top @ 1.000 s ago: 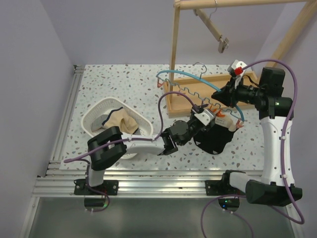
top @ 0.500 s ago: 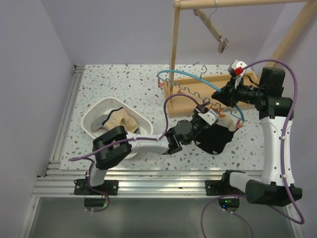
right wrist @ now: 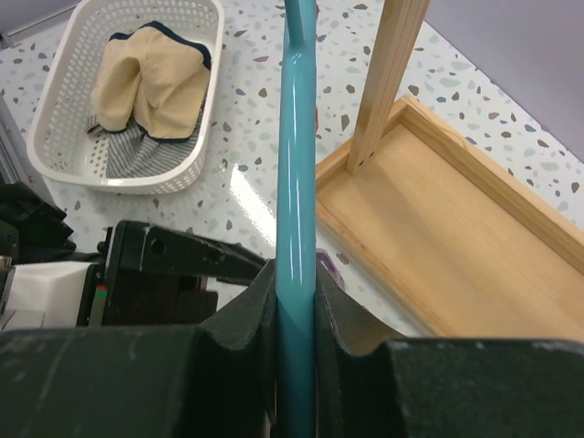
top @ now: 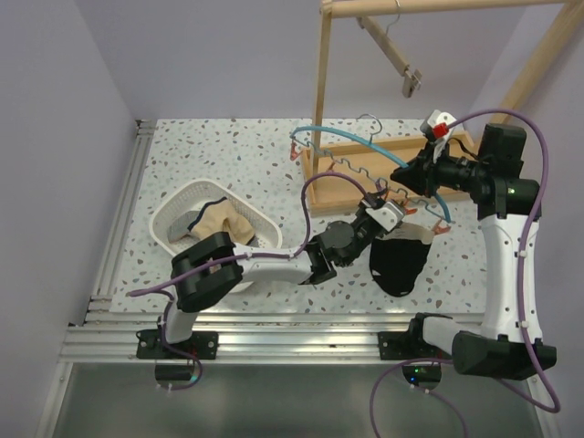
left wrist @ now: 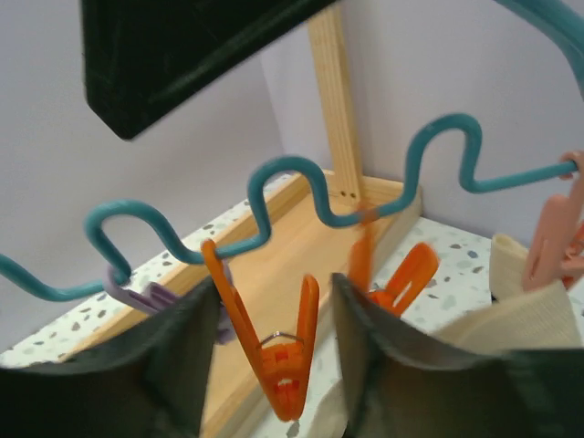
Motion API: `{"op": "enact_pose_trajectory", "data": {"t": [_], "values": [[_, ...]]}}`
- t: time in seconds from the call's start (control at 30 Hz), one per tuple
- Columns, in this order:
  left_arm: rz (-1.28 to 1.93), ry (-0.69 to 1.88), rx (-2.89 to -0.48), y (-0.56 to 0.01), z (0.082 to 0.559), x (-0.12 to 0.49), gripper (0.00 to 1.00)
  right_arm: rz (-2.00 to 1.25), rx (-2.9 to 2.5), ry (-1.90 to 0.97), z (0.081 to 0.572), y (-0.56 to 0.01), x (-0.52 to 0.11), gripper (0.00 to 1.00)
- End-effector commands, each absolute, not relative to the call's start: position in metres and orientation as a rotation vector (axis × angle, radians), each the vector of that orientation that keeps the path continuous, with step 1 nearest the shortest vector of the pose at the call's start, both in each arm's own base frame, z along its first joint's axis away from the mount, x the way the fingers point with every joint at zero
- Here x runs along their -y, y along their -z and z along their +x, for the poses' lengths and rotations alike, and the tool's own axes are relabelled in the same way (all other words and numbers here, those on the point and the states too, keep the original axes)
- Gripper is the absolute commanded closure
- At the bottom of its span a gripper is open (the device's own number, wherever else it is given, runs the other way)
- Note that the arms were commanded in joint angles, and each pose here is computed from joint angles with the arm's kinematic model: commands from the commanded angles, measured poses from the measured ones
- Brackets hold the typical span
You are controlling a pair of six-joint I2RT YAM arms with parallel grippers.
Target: Remove the underwear clipped to the hanger
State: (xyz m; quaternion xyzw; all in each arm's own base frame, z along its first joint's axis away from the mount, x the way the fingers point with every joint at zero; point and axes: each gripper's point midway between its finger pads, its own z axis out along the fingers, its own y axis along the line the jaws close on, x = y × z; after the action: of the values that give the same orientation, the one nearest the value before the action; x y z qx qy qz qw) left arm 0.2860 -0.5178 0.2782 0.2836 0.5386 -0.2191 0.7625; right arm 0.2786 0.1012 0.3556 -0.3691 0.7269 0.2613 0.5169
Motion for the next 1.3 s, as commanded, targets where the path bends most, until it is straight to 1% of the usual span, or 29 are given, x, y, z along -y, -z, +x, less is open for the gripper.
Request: {"op": "enact_pose_trajectory", "data": {"t": [0.0, 0.03, 0.07, 0.1, 0.13, 0.2, 0.27, 0.3, 0.37, 0.53, 0.7, 0.73, 0.8, 0.83, 0.93, 1.03, 1.07, 1.1, 1.17, 1.2, 1.27], "values": [[0.587, 0.582, -1.12, -0.307, 0.269, 0.513, 0.39, -0.918, -1.655, -0.613, 0.277, -0.373, -0.106, 1.0], [0.579, 0.606, -1.114, -0.317, 0.265, 0.508, 0.35, -0.918, -1.654, -0.606, 0.277, -0.374, -0.105, 1.0], [0.58, 0.611, -1.115, -0.318, 0.263, 0.504, 0.26, -0.918, -1.651, -0.602, 0.277, -0.375, -0.105, 1.0], [0.587, 0.61, -1.129, -0.313, 0.261, 0.5, 0.25, -0.916, -1.653, -0.599, 0.278, -0.374, -0.105, 1.0], [0.565, 0.625, -1.131, -0.322, 0.258, 0.492, 0.24, -0.914, -1.654, -0.596, 0.278, -0.375, -0.104, 1.0], [0.568, 0.63, -1.157, -0.314, 0.255, 0.482, 0.21, -0.91, -1.656, -0.595, 0.28, -0.374, -0.104, 1.0], [0.557, 0.653, -1.15, -0.325, 0.248, 0.47, 0.2, -0.906, -1.658, -0.593, 0.28, -0.375, -0.103, 1.0], [0.579, 0.659, -1.162, -0.315, 0.244, 0.467, 0.18, -0.905, -1.661, -0.597, 0.28, -0.374, -0.104, 1.0], [0.613, 0.724, -1.126, -0.323, 0.231, 0.464, 0.15, -0.902, -1.662, -0.6, 0.281, -0.374, -0.103, 1.0], [0.811, 0.95, -1.045, -0.315, 0.185, 0.489, 0.14, -0.892, -1.671, -0.619, 0.283, -0.373, -0.104, 1.0], [0.873, 1.127, -0.984, -0.317, 0.158, 0.514, 0.14, -0.878, -1.674, -0.634, 0.284, -0.374, -0.105, 1.0], [0.883, 1.135, -0.999, -0.306, 0.158, 0.521, 0.14, -0.877, -1.672, -0.631, 0.284, -0.374, -0.105, 1.0], [0.86, 1.168, -0.984, -0.312, 0.157, 0.529, 0.15, -0.877, -1.671, -0.635, 0.284, -0.374, -0.105, 1.0], [0.856, 1.171, -0.999, -0.303, 0.159, 0.535, 0.15, -0.877, -1.671, -0.637, 0.284, -0.373, -0.106, 1.0], [0.809, 1.183, -1.003, -0.305, 0.162, 0.552, 0.15, -0.873, -1.667, -0.636, 0.285, -0.373, -0.106, 1.0], [0.782, 1.157, -1.028, -0.294, 0.169, 0.566, 0.15, -0.871, -1.671, -0.639, 0.286, -0.373, -0.106, 1.0], [0.771, 1.162, -1.008, -0.303, 0.169, 0.571, 0.15, -0.872, -1.668, -0.638, 0.286, -0.373, -0.106, 1.0], [0.765, 1.149, -1.032, -0.293, 0.173, 0.577, 0.15, -0.871, -1.67, -0.637, 0.285, -0.373, -0.106, 1.0], [0.743, 1.145, -1.021, -0.301, 0.173, 0.586, 0.15, -0.869, -1.667, -0.632, 0.286, -0.373, -0.105, 1.0], [0.751, 1.146, -1.031, -0.293, 0.173, 0.592, 0.15, -0.867, -1.667, -0.632, 0.286, -0.373, -0.106, 1.0], [0.699, 1.116, -1.047, -0.297, 0.181, 0.596, 0.15, -0.866, -1.665, -0.632, 0.285, -0.374, -0.105, 1.0]]}}
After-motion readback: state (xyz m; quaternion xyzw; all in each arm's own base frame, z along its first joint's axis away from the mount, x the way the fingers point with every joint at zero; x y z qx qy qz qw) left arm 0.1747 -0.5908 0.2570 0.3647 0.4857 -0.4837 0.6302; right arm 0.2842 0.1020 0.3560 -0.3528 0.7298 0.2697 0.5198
